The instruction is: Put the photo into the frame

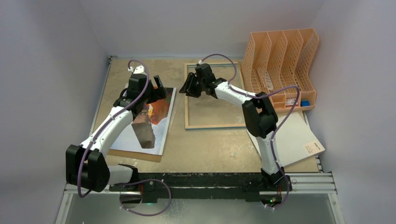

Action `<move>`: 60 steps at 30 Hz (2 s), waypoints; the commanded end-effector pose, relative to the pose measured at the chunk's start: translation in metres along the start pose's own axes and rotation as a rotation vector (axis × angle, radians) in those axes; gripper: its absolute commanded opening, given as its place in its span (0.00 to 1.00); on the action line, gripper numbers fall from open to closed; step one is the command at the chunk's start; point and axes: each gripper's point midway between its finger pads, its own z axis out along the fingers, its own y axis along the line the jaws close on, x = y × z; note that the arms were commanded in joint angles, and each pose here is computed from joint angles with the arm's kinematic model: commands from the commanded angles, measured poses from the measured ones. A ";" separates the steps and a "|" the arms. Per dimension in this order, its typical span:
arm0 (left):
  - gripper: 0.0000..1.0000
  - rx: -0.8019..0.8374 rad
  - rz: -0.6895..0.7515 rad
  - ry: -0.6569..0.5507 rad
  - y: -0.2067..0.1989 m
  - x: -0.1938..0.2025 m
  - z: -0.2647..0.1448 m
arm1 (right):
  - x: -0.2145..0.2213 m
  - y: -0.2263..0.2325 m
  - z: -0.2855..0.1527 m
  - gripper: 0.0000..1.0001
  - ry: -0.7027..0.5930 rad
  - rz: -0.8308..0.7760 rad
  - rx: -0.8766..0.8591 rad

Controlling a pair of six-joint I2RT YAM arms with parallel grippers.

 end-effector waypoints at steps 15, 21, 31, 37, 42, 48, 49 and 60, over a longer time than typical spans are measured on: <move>0.66 -0.247 -0.102 0.069 0.084 0.051 0.042 | 0.033 0.026 0.012 0.43 -0.014 0.071 -0.029; 0.63 -0.328 -0.089 0.104 0.112 0.062 0.061 | 0.036 0.020 0.027 0.43 -0.013 0.081 0.028; 0.58 -0.477 -0.103 0.170 0.140 0.083 0.063 | 0.055 -0.001 0.048 0.47 0.022 0.119 0.135; 0.57 -0.465 -0.104 0.213 0.137 0.088 0.064 | 0.067 -0.007 0.060 0.46 0.060 0.132 0.170; 0.56 -0.453 -0.094 0.326 0.133 0.103 0.061 | 0.074 0.006 0.066 0.45 0.129 0.138 0.076; 0.55 -0.456 -0.072 0.360 0.135 0.109 0.062 | 0.078 0.053 0.054 0.44 0.178 0.101 -0.228; 0.55 -0.457 -0.070 0.364 0.135 0.109 0.063 | 0.078 0.057 0.052 0.44 0.184 0.105 -0.260; 0.53 -0.468 -0.064 0.396 0.138 0.116 0.064 | 0.079 0.084 0.025 0.31 0.180 0.083 -0.472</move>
